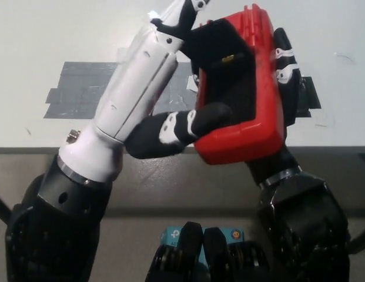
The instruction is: The robot first picks the multimeter with right hand and then unfolds the black stand on the back of it using left hand
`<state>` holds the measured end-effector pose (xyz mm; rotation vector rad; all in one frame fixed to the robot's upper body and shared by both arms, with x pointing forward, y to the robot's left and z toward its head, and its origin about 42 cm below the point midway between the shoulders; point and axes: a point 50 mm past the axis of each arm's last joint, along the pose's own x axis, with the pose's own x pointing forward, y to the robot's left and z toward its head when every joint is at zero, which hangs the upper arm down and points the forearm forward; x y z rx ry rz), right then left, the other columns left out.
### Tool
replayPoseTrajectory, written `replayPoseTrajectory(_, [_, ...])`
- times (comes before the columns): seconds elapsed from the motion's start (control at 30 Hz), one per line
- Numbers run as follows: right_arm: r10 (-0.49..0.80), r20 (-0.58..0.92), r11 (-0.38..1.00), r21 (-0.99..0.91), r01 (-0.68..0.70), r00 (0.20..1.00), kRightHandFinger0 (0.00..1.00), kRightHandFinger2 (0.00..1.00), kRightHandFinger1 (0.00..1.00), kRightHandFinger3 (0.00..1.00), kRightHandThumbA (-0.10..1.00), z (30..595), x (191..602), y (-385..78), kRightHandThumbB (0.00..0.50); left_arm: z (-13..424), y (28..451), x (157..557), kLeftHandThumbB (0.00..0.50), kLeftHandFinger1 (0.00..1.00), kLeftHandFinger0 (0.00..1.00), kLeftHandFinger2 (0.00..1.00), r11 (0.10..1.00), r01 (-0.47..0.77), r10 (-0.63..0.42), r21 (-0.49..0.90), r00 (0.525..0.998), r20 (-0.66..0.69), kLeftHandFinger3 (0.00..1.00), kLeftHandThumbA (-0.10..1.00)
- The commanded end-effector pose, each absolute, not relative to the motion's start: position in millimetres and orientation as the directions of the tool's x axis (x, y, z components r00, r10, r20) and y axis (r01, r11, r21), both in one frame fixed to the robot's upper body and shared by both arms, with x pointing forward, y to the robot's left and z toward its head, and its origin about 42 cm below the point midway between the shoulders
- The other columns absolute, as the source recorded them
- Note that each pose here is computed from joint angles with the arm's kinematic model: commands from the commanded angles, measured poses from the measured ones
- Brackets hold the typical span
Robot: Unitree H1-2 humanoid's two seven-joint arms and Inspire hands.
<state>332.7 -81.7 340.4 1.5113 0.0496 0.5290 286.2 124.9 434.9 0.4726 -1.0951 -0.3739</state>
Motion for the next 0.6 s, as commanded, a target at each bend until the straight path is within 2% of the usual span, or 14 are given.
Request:
replayPoseTrajectory(0.0, [0.347,0.427,-0.099,0.902,-0.42,0.835,0.0,0.86,0.41,1.0,-0.1,377,334,-79,0.108,436,121,275,0.407,1.0,1.0,1.0,0.813,0.087,-0.566,0.576,0.355,0.744,1.0,1.0])
replayPoseTrajectory(0.03, [0.338,0.437,-0.091,0.897,-0.433,0.833,0.0,0.84,0.38,1.0,-0.1,380,334,-79,0.112,435,120,274,0.406,1.0,1.0,1.0,0.809,0.096,-0.573,0.58,0.352,0.74,1.0,1.0])
replayPoseTrajectory(0.07, [0.341,0.457,-0.095,0.886,-0.454,0.821,0.0,0.83,0.36,1.0,-0.1,383,334,-80,0.074,434,119,273,0.408,1.0,1.0,1.0,0.808,0.109,-0.577,0.579,0.351,0.738,1.0,1.0])
replayPoseTrajectory(0.1, [0.339,0.457,-0.074,0.884,-0.461,0.822,0.0,0.79,0.34,1.0,-0.1,387,335,-80,0.081,432,117,273,0.413,1.0,1.0,1.0,0.805,0.114,-0.58,0.582,0.355,0.733,1.0,1.0])
replayPoseTrajectory(0.13, [0.339,0.454,-0.062,0.885,-0.462,0.824,0.0,0.77,0.32,0.9,-0.09,388,336,-81,0.09,432,117,273,0.418,1.0,1.0,1.0,0.805,0.112,-0.58,0.583,0.357,0.732,1.0,1.0])
replayPoseTrajectory(0.17, [0.338,0.453,-0.033,0.881,-0.471,0.825,0.0,0.72,0.28,0.62,-0.05,391,336,-82,0.091,430,116,273,0.419,1.0,1.0,1.0,0.804,0.106,-0.579,0.585,0.358,0.732,1.0,1.0])
replayPoseTrajectory(0.2, [0.338,0.458,-0.013,0.876,-0.483,0.822,0.0,0.69,0.26,0.54,-0.03,393,337,-82,0.087,429,116,273,0.419,1.0,1.0,1.0,0.804,0.102,-0.579,0.586,0.356,0.733,1.0,1.0])
replayPoseTrajectory(0.27, [0.331,0.472,-0.013,0.868,-0.497,0.817,0.0,0.66,0.21,0.58,-0.04,396,339,-83,0.081,426,114,273,0.421,1.0,1.0,1.0,0.806,0.103,-0.576,0.582,0.362,0.733,1.0,1.0])
replayPoseTrajectory(0.3, [0.329,0.474,-0.007,0.866,-0.5,0.817,0.0,0.67,0.21,0.68,-0.04,398,340,-83,0.078,424,113,273,0.418,1.0,1.0,1.0,0.807,0.104,-0.575,0.582,0.364,0.732,1.0,1.0])
replayPoseTrajectory(0.33, [0.326,0.469,0.014,0.866,-0.501,0.821,0.0,0.7,0.24,0.77,-0.03,401,340,-84,0.109,422,113,273,0.402,1.0,1.0,1.0,0.809,0.115,-0.575,0.577,0.36,0.735,1.0,1.0])
replayPoseTrajectory(0.37, [0.325,0.469,0.016,0.866,-0.501,0.821,0.0,0.7,0.24,0.78,-0.02,401,340,-84,0.107,421,113,273,0.402,1.0,1.0,1.0,0.809,0.116,-0.575,0.577,0.359,0.735,1.0,1.0])
replayPoseTrajectory(0.4, [0.301,0.454,0.009,0.878,-0.478,0.839,0.0,0.65,0.19,0.72,-0.06,405,340,-84,0.134,419,112,273,0.39,1.0,1.0,1.0,0.808,0.118,-0.576,0.577,0.361,0.733,1.0,1.0])
replayPoseTrajectory(0.5, [0.269,0.403,0.048,0.902,-0.43,0.875,0.0,0.62,0.17,0.69,-0.06,417,340,-84,0.188,416,112,274,0.386,1.0,1.0,1.0,0.809,0.11,-0.573,0.577,0.365,0.734,1.0,1.0])
replayPoseTrajectory(0.57, [0.241,0.386,0.053,0.911,-0.41,0.89,0.01,0.69,0.28,0.7,-0.08,426,340,-82,0.179,411,112,274,0.382,1.0,1.0,1.0,0.818,0.107,-0.561,0.565,0.364,0.744,1.0,1.0])
